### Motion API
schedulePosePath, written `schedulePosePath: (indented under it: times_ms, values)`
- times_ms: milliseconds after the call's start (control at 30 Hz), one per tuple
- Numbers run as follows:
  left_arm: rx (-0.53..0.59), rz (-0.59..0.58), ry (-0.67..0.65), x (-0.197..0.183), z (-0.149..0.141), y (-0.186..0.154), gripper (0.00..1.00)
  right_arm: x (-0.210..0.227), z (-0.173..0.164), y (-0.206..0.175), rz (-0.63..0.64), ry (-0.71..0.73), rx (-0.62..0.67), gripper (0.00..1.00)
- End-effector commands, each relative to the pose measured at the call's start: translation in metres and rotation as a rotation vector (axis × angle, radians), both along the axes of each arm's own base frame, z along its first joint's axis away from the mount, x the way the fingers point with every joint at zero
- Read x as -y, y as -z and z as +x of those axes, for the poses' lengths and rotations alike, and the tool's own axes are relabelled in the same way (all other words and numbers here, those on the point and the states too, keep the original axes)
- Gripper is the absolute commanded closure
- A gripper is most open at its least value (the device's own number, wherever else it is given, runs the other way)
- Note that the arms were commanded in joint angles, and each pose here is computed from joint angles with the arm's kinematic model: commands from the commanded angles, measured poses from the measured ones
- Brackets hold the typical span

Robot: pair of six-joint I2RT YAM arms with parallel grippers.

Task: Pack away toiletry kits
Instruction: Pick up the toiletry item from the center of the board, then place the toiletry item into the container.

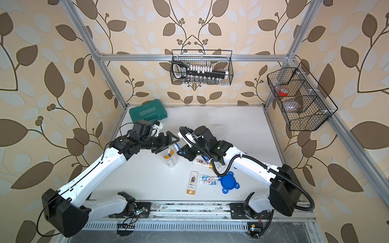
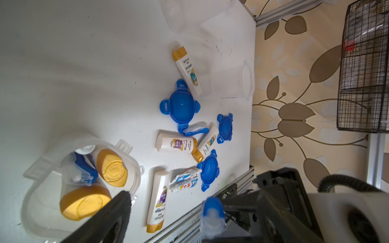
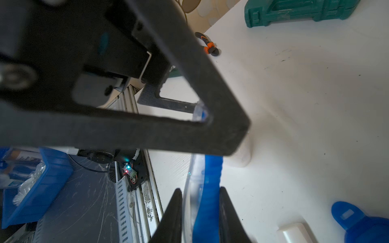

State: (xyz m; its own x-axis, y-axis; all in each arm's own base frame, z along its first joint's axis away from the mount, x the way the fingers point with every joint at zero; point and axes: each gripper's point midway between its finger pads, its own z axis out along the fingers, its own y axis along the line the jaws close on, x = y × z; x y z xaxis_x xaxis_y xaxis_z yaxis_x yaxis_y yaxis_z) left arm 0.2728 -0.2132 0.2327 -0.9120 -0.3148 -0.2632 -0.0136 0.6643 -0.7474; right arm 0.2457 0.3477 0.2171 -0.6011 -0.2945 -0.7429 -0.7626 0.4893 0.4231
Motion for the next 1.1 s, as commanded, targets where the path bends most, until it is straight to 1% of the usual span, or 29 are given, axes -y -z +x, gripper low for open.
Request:
schedulePosePath:
  times_ms: [0, 133, 267, 400, 500, 567, 600, 667, 733, 767, 833, 900, 967, 1067]
  values:
    - [0.042, -0.047, 0.036, 0.015, 0.005, -0.012, 0.16, -0.005, -0.007, -0.013, 0.065, -0.026, 0.002, 0.91]
    - [0.033, -0.035, 0.056, 0.022, 0.005, -0.009, 0.3, -0.007, -0.005, -0.01, 0.064, -0.02, -0.013, 0.91]
    - [0.019, -0.035, 0.056, 0.023, 0.0, -0.004, 0.47, -0.011, -0.002, -0.006, 0.06, -0.014, -0.031, 0.91]
    - [0.013, -0.031, 0.053, 0.02, -0.006, -0.002, 0.67, -0.015, -0.001, -0.006, 0.077, -0.02, -0.047, 0.91]
    - [0.021, -0.025, 0.055, 0.018, -0.008, -0.004, 0.8, -0.016, 0.001, -0.001, 0.065, -0.015, -0.058, 0.91]
    - [0.027, -0.019, 0.06, 0.017, -0.009, -0.005, 0.93, -0.017, 0.002, 0.002, 0.055, -0.013, -0.067, 0.9]
    - [0.034, -0.009, 0.063, 0.015, -0.01, -0.006, 0.99, -0.017, 0.002, 0.002, 0.054, -0.011, -0.068, 0.88]
    - [0.048, 0.043, 0.062, 0.008, -0.012, -0.006, 1.0, -0.017, 0.003, 0.003, 0.047, -0.007, -0.075, 0.78]
    - [0.079, 0.147, 0.056, -0.008, -0.013, -0.007, 1.0, -0.013, 0.003, 0.004, 0.026, 0.005, -0.078, 0.67]
    - [0.099, 0.199, 0.062, -0.015, -0.014, -0.008, 1.0, -0.01, 0.003, 0.003, 0.015, 0.017, -0.075, 0.58]
    - [0.152, 0.324, 0.044, -0.035, -0.012, -0.009, 1.0, 0.004, 0.002, 0.005, -0.017, 0.056, -0.068, 0.38]
    - [0.23, 0.392, 0.022, -0.048, -0.007, -0.015, 1.0, 0.019, 0.0, 0.006, -0.026, 0.091, -0.075, 0.26]
    - [0.303, 0.425, 0.008, -0.053, 0.0, -0.018, 1.0, 0.033, -0.003, 0.008, -0.027, 0.126, -0.087, 0.2]
    - [0.36, 0.468, 0.012, -0.055, 0.008, -0.016, 1.0, 0.051, -0.006, 0.009, -0.032, 0.177, -0.093, 0.16]
